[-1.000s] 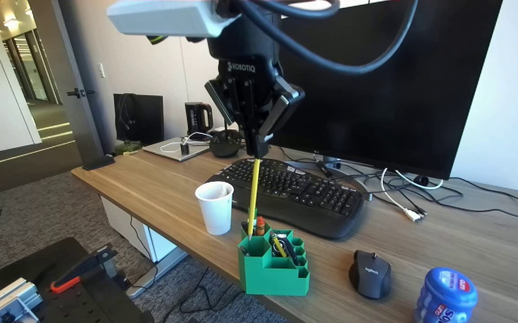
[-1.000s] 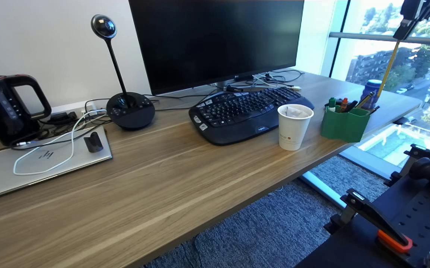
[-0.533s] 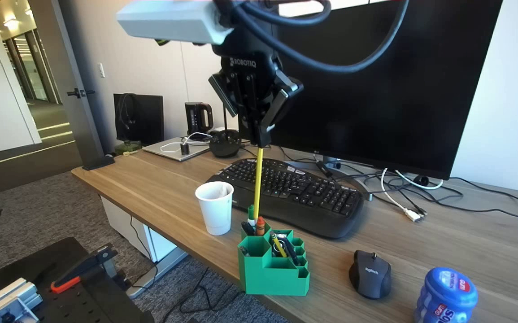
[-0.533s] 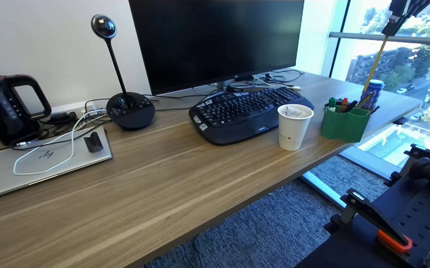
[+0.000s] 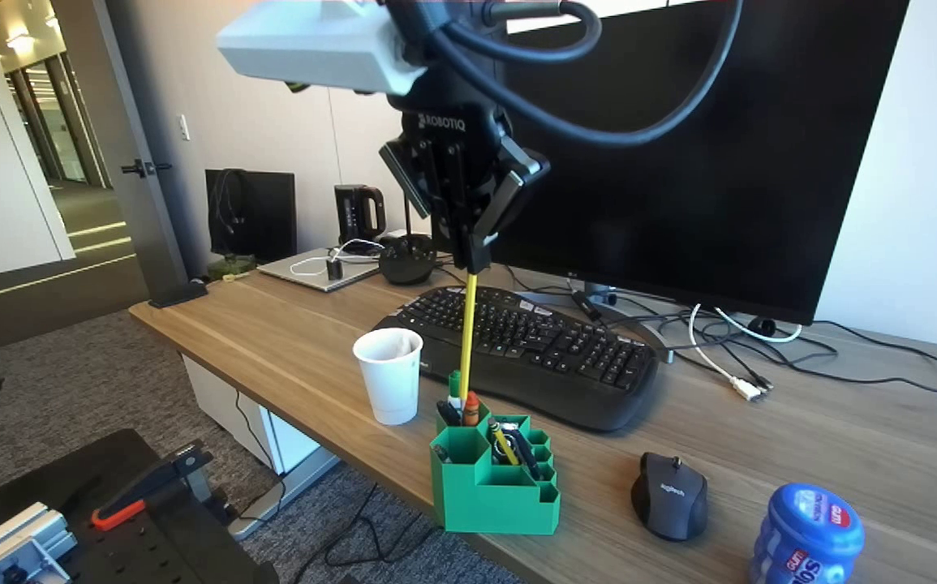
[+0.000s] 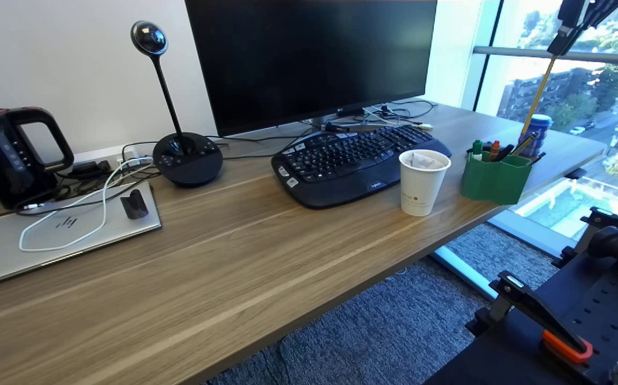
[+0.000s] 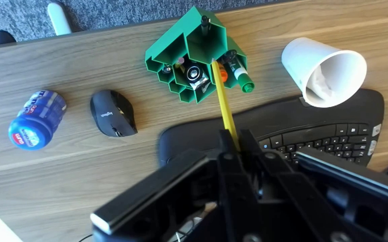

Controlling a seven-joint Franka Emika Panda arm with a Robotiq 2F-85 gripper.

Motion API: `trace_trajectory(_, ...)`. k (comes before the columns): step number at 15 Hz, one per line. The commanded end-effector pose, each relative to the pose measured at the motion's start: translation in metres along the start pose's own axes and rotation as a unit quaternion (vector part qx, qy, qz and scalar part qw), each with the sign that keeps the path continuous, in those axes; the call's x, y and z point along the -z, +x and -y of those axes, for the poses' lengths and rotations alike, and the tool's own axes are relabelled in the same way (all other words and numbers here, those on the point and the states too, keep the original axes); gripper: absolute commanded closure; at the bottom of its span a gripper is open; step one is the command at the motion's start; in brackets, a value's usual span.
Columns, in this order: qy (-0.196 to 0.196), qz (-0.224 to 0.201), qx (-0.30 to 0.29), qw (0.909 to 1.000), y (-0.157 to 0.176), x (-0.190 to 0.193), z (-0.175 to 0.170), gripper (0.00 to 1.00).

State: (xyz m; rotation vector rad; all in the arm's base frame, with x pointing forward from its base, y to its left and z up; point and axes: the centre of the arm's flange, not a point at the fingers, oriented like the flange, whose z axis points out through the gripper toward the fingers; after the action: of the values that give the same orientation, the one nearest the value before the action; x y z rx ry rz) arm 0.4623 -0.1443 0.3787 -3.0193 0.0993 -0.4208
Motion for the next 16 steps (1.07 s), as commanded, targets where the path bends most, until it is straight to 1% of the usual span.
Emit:
trace_trajectory(1,-0.001,-0.006,0.008,0.9999,0.0047,-0.0004,-0.006,0.98)
trace_trajectory(4,-0.002,-0.005,0.008,1.0,0.0047,-0.0009,-0.0064,0.98)
trace_trajectory(5,-0.002,-0.005,0.008,1.0,0.0046,-0.0011,-0.0064,0.84)
trace_trajectory(6,-0.002,-0.005,0.007,1.0,0.0045,-0.0013,-0.0064,0.63)
trace_trajectory(10,-0.004,-0.006,0.005,1.0,0.0046,-0.0018,-0.0063,0.37)
trace_trajectory(11,-0.004,-0.006,0.004,1.0,0.005,-0.0018,-0.0061,0.28)
trace_trajectory(12,-0.004,-0.007,0.004,1.0,0.0052,-0.0015,-0.0059,0.22)
trace_trajectory(13,-0.003,-0.007,0.003,1.0,0.0055,-0.001,-0.0057,0.13)
trace_trajectory(15,-0.003,-0.007,0.004,1.0,0.0058,-0.0004,-0.0059,0.0)
trace_trajectory(16,-0.004,-0.008,0.004,1.0,0.0057,-0.0001,-0.0063,0.0)
